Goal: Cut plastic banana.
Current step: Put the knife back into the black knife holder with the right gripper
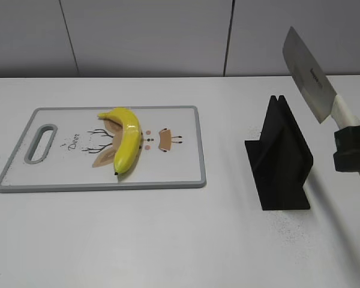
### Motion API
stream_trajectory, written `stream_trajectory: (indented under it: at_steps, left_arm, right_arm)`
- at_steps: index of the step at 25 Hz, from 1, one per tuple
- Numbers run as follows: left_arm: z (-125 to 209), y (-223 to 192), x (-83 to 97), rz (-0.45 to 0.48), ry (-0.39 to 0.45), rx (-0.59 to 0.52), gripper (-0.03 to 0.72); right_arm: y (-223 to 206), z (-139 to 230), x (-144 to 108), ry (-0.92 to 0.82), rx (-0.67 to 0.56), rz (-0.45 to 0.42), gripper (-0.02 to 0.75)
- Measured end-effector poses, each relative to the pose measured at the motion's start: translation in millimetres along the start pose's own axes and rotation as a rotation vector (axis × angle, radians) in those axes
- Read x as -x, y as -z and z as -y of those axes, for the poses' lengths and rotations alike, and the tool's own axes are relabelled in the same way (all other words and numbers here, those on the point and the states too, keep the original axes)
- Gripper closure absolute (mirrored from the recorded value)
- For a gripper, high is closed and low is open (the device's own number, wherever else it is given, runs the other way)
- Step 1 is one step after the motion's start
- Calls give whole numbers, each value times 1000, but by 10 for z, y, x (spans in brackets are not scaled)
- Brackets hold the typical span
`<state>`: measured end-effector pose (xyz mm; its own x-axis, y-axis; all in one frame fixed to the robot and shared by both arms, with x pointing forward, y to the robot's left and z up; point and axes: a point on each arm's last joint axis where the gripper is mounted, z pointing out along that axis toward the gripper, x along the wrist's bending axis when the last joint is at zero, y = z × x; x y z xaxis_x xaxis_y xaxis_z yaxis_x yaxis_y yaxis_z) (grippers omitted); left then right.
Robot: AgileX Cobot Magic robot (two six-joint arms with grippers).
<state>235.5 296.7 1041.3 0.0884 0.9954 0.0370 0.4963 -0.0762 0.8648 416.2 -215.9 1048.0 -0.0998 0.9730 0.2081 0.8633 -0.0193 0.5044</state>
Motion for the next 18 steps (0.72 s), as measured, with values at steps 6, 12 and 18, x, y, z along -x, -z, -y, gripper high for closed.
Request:
stream_trajectory:
  at_steps: [6,12,18]
  left_arm:
    - [-3,0,0,0,3,3,99]
    - [-3,0,0,0,3,3,99]
    - [-3,0,0,0,3,3,99]
  right_arm:
    - [-116,-56,-10,14,12,9,577]
    - [-370,-61,-4,25,-66,50,577]
    - [-536,-68,2,37,-99,72,577]
